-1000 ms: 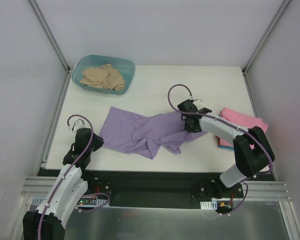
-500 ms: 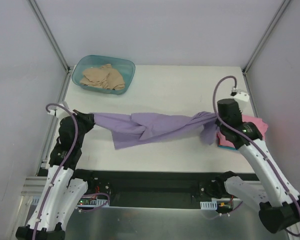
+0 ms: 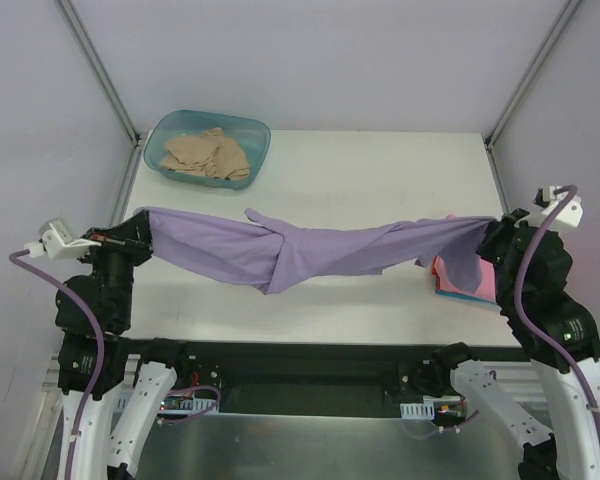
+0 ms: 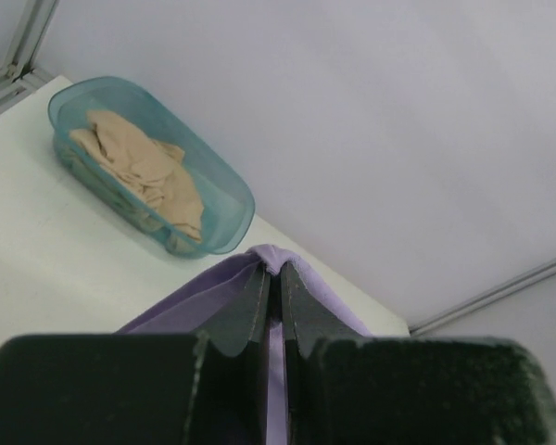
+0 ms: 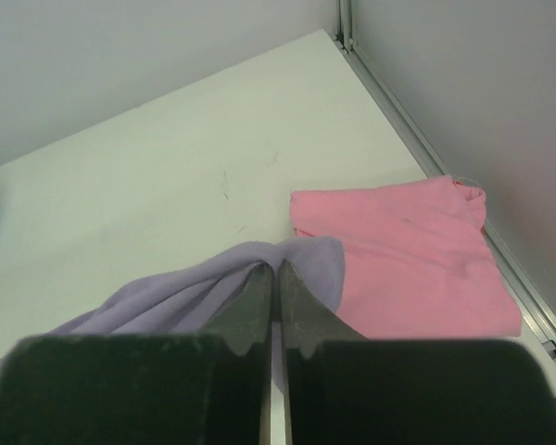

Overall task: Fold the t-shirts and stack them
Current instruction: Flatten out the tshirt

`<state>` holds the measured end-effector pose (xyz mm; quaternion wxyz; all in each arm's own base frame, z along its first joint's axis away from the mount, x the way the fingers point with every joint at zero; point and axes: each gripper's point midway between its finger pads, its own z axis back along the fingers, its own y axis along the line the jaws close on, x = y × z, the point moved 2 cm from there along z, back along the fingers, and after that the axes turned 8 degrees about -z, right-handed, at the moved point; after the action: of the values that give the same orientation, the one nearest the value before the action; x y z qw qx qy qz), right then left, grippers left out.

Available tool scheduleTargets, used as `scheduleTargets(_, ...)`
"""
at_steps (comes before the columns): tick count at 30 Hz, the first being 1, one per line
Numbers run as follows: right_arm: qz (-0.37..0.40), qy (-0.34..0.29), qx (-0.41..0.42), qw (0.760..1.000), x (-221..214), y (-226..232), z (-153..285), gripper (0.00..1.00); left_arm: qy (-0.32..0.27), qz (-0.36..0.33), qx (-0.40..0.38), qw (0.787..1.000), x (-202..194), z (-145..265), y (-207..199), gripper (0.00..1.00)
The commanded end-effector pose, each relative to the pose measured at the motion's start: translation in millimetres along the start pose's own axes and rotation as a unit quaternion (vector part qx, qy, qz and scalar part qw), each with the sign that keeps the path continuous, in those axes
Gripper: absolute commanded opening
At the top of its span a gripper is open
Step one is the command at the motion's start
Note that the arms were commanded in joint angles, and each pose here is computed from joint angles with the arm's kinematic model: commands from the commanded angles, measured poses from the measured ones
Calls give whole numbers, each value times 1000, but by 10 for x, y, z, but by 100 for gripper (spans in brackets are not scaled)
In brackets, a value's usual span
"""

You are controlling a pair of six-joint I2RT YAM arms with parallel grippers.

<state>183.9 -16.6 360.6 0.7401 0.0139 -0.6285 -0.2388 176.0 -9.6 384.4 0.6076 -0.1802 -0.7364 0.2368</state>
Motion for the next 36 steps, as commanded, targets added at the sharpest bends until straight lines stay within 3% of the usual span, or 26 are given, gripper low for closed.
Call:
scheduleTargets(1, 38, 28, -18, 999, -89, 27, -130, 1, 34, -26, 61, 997, -229, -179, 226, 0)
scheduleTargets(7, 42, 44, -8, 998, -59, 133, -161, 1, 39, -29, 94, 994, -158, -243, 249, 0)
scheduleTargets(20, 54, 130, 37, 989, -421, 44, 123, 1, 14, -22, 140, 990, 117, 101, 367, 0)
scheduleTargets(26, 90, 185, 18, 979, -699, 156, -148, 2, 77, -58, 178, 979, -205, -319, 441, 0)
scheduleTargets(32, 136, 310, -36, 940, -1511, 380, -909, 3, 146, -134, 258, 946, -728, -1155, 725, 0)
scheduleTargets(33, 141, 323, -46, 935, -1603, 391, -1023, 3, 186, -156, 278, 930, -968, -1346, 864, 2)
scheduleTargets(34, 136, 323, -46, 935, -1595, 466, -1165, 3, 206, -158, 280, 924, -1038, -1467, 927, 6)
scheduleTargets(35, 156, 359, -66, 918, -1836, 463, -1354, 4, 209, -158, 274, 925, -1002, -1636, 886, 14)
scheduleTargets(36, 159, 366, -69, 914, -1873, 503, -1436, 21, 248, -179, 283, 909, -1234, -1783, 1023, 31)
